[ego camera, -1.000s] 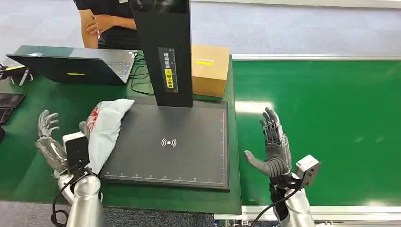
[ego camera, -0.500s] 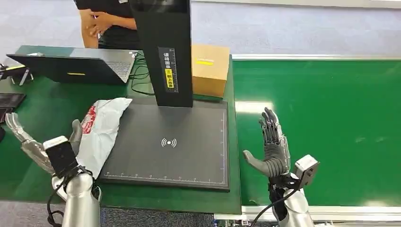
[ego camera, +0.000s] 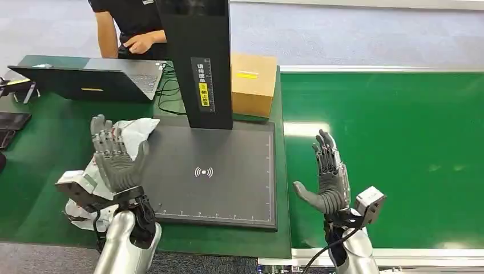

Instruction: Moved the parcel from conveyor to table for the left to box.

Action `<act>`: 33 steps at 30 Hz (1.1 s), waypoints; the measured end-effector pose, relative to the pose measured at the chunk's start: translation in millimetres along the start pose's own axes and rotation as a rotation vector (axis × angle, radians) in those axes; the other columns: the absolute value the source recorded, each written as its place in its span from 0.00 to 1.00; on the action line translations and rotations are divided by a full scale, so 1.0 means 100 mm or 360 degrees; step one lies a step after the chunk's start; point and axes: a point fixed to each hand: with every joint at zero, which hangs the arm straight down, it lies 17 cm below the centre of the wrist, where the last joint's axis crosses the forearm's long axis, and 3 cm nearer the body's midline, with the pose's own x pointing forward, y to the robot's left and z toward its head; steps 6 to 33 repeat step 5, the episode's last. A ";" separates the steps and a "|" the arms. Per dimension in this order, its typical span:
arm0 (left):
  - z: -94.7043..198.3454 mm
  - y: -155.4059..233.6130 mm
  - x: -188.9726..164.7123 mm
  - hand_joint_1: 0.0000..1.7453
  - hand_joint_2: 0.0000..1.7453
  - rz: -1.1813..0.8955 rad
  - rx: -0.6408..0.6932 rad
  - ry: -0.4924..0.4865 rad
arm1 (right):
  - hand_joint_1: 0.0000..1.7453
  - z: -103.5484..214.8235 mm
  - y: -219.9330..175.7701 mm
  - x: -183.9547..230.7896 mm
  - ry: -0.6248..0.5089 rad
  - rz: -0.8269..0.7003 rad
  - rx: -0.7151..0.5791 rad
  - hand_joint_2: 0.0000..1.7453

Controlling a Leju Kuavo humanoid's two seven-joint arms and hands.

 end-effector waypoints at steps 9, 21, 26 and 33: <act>0.18 -0.48 -0.22 0.00 1.00 0.0286 -0.0346 0.0273 | 0.00 -0.02 0.02 0.00 -0.0006 -0.0008 0.0021 1.00; 0.18 -0.48 -0.22 0.00 1.00 0.0286 -0.0346 0.0273 | 0.00 -0.02 0.02 0.00 -0.0006 -0.0008 0.0021 1.00; 0.18 -0.48 -0.22 0.00 1.00 0.0286 -0.0346 0.0273 | 0.00 -0.02 0.02 0.00 -0.0006 -0.0008 0.0021 1.00; 0.18 -0.48 -0.22 0.00 1.00 0.0286 -0.0346 0.0273 | 0.00 -0.02 0.02 0.00 -0.0006 -0.0008 0.0021 1.00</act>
